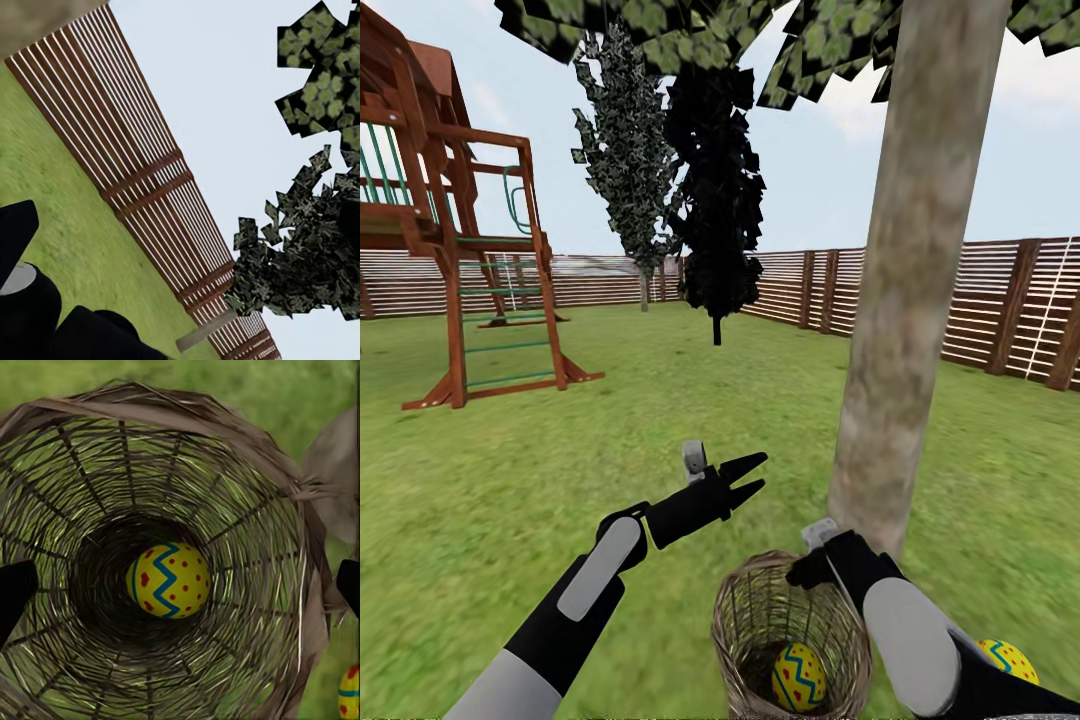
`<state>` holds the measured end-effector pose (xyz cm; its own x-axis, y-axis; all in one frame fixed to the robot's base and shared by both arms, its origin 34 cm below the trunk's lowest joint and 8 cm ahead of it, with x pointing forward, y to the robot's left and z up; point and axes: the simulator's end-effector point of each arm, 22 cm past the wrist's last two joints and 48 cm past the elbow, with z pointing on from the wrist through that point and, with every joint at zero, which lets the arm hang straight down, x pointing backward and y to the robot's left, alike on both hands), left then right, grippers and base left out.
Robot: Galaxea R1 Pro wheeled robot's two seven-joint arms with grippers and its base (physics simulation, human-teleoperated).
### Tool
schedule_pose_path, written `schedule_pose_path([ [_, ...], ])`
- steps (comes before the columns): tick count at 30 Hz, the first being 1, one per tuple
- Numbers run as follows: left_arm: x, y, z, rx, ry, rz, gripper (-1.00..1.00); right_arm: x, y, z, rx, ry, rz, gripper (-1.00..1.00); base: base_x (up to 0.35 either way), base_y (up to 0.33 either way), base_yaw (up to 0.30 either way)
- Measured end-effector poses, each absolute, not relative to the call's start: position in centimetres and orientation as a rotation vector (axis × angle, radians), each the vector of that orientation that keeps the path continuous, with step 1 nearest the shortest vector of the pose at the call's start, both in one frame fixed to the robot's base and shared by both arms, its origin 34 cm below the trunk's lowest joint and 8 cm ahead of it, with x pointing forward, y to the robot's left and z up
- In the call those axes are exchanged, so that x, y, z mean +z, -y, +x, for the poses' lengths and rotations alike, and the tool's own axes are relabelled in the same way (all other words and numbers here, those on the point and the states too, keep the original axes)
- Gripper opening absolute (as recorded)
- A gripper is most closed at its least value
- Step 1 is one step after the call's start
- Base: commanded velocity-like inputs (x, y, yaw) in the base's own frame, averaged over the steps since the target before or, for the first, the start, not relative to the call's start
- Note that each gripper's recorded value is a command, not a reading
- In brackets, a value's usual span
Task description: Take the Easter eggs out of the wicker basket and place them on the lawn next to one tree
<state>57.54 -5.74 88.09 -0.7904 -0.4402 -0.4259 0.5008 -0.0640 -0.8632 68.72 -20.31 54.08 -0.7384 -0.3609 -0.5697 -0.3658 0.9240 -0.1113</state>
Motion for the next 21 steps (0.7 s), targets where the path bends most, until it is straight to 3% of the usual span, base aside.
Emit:
schedule_pose_path([
  [21, 83.5, 5.8, 56.6, -1.909, -1.586, 0.063, 1.00, 49.8, 18.5, 66.9, -0.012, -2.583, -0.580, 1.00, 0.000, 0.000, 0.000],
])
